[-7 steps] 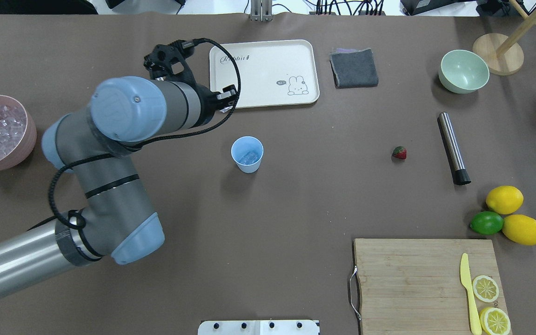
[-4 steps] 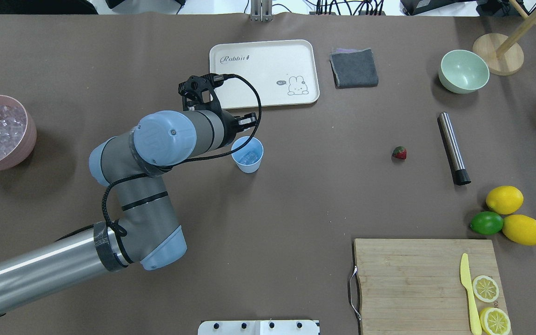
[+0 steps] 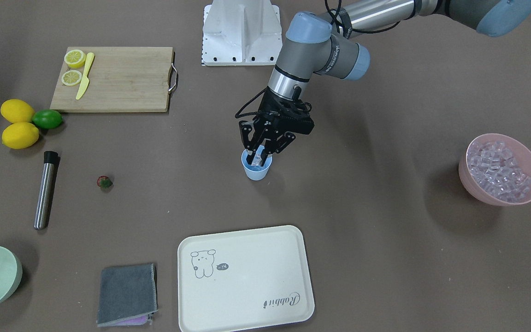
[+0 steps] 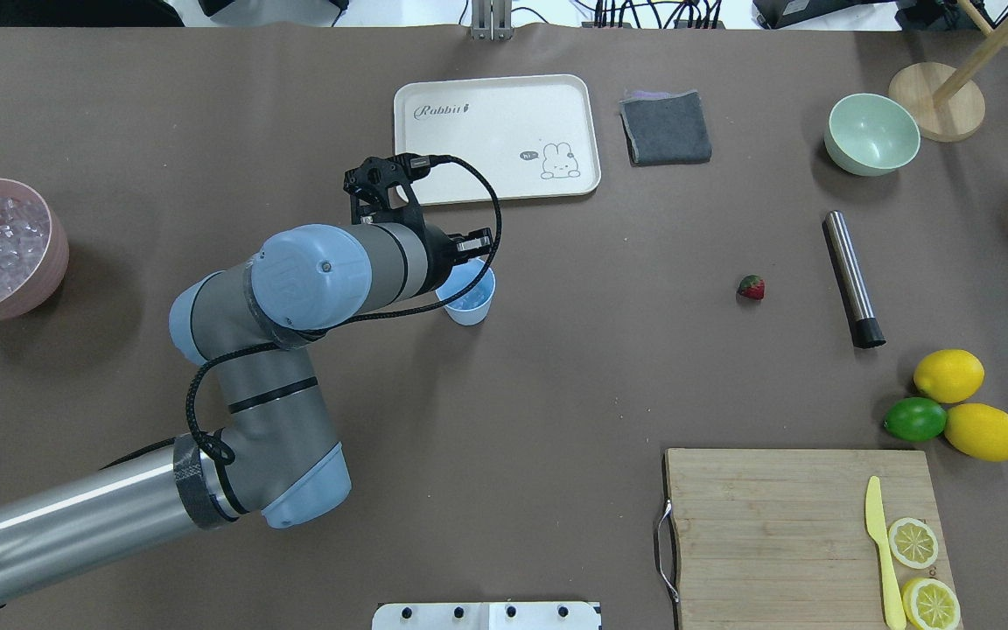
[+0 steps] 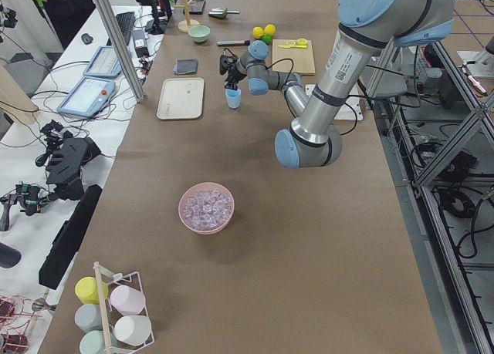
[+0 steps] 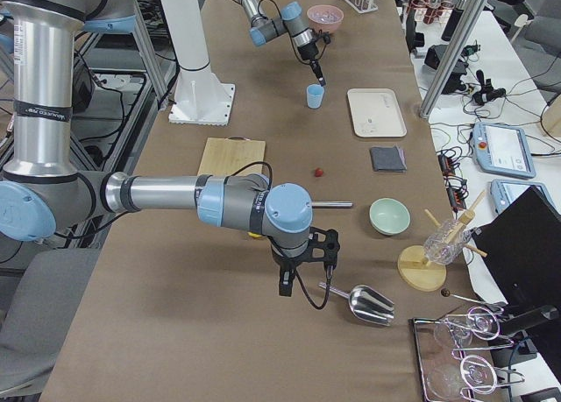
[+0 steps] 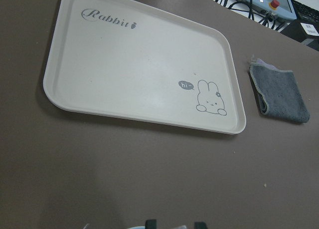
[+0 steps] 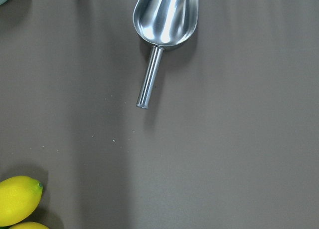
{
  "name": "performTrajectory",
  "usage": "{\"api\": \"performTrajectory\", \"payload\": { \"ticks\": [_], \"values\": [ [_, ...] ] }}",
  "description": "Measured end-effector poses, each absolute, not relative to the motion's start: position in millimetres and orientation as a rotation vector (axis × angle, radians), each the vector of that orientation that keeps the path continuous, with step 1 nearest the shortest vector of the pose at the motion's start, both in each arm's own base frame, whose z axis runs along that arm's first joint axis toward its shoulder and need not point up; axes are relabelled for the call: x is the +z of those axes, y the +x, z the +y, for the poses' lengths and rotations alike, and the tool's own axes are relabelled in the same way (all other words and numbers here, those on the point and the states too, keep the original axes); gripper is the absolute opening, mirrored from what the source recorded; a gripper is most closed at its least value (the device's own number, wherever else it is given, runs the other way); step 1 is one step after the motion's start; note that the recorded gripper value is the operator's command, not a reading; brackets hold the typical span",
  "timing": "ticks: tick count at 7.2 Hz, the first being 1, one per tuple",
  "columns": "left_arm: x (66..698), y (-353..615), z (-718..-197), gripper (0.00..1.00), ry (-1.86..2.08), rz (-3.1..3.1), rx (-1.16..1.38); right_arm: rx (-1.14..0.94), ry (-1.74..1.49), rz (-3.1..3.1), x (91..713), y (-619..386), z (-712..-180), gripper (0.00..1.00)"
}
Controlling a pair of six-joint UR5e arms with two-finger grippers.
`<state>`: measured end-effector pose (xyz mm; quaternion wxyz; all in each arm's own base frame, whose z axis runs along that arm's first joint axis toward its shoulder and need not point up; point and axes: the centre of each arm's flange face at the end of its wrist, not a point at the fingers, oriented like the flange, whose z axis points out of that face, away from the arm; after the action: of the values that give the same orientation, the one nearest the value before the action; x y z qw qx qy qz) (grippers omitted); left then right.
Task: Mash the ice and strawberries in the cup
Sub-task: 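Open the left gripper to drop the ice cube into the cup, then withdraw the left gripper away from the cup while the right gripper moves toward the strawberry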
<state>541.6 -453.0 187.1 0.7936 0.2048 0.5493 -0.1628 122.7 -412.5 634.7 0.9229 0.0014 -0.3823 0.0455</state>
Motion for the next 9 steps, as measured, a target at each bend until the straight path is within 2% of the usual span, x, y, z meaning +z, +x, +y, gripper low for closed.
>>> {"api": "performTrajectory", "payload": {
  "ticks": [1,2,3,7,9],
  "values": [
    [190,542,-453,0.00,0.437,1.167,-0.350,0.097,0.000,-0.785,636,123,-410,1.00],
    [192,543,-453,0.78,0.434,1.155,-0.350,0.098,-0.001,-0.786,637,123,-409,1.00],
    [192,543,-452,0.98,0.432,1.148,-0.350,0.099,-0.001,-0.787,637,124,-409,1.00],
    [175,517,-437,0.98,0.432,1.105,-0.333,0.090,0.025,-0.780,627,127,-417,1.00],
    [142,454,-445,0.98,0.495,1.030,-0.279,0.061,0.069,-0.710,601,126,-452,1.00]
  ]
}}
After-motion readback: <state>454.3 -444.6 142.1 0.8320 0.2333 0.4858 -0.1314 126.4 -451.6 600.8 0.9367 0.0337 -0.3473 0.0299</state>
